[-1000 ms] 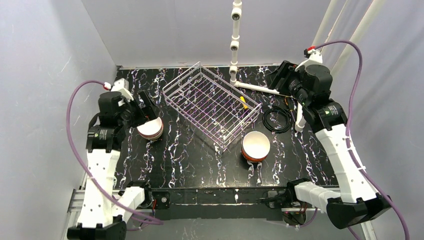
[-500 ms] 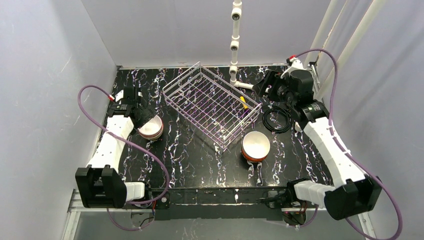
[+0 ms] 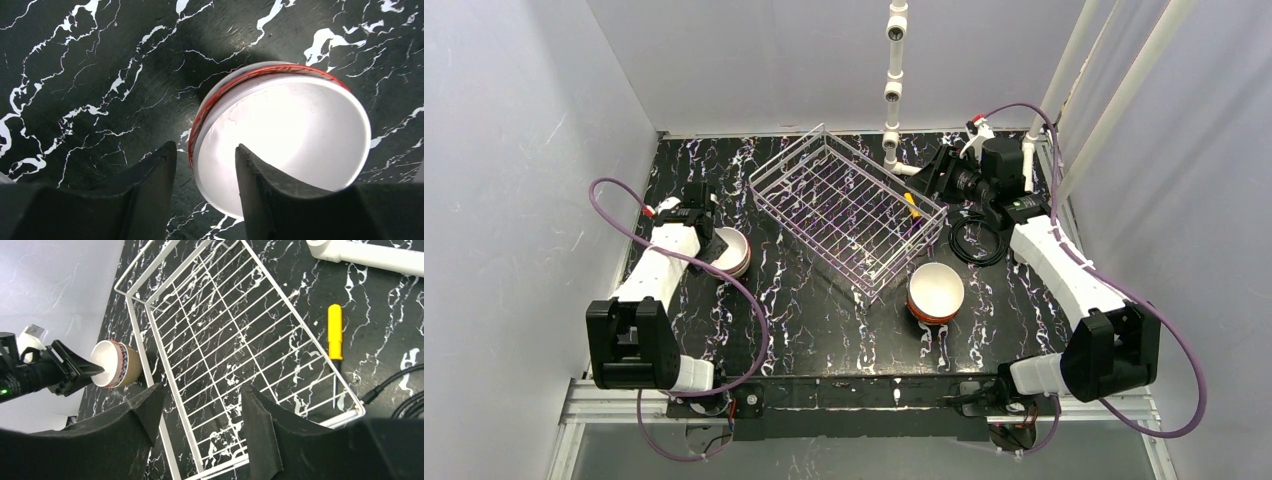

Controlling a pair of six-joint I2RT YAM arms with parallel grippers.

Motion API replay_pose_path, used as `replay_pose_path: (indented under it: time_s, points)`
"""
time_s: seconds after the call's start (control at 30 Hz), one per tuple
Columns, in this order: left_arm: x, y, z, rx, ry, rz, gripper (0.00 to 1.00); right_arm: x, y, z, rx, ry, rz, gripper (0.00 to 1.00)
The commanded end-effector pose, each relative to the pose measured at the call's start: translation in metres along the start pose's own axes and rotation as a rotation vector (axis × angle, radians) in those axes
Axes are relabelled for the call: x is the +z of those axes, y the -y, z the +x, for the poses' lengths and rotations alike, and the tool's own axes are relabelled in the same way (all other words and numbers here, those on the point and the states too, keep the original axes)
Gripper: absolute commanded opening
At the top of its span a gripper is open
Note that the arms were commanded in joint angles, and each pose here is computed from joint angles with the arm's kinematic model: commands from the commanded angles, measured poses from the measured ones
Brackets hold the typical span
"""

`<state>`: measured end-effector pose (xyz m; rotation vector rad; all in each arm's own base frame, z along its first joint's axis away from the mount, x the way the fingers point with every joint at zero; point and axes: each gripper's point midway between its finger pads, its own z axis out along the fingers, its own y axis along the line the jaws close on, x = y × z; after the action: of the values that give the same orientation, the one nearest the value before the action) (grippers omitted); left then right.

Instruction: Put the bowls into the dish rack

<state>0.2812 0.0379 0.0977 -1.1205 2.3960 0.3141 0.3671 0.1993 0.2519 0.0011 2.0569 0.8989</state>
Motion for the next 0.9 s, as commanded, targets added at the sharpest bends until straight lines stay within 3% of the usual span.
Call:
replay_pose_path:
  time_s: [0.0, 0.17, 0.4, 0.53, 0.87]
  points:
    - [0.000, -0.008, -0.007, -0.022, 0.041, -0.032, 0.40, 0.004, -0.020, -0.013, -0.013, 0.040, -0.099, 0.65]
    - [-0.006, -0.012, -0.011, -0.027, 0.067, -0.027, 0.24, 0.007, -0.022, -0.013, -0.004, 0.036, -0.104, 0.63]
    - [-0.014, -0.017, -0.014, -0.021, 0.078, -0.025, 0.14, 0.008, -0.027, -0.013, -0.001, 0.033, -0.112, 0.62]
    - [-0.017, -0.016, -0.014, -0.013, 0.074, -0.014, 0.01, 0.009, -0.029, -0.013, 0.001, 0.034, -0.112, 0.62]
    - [-0.044, -0.002, -0.031, 0.044, 0.100, 0.092, 0.00, 0.017, -0.056, 0.004, -0.048, -0.020, -0.177, 0.62]
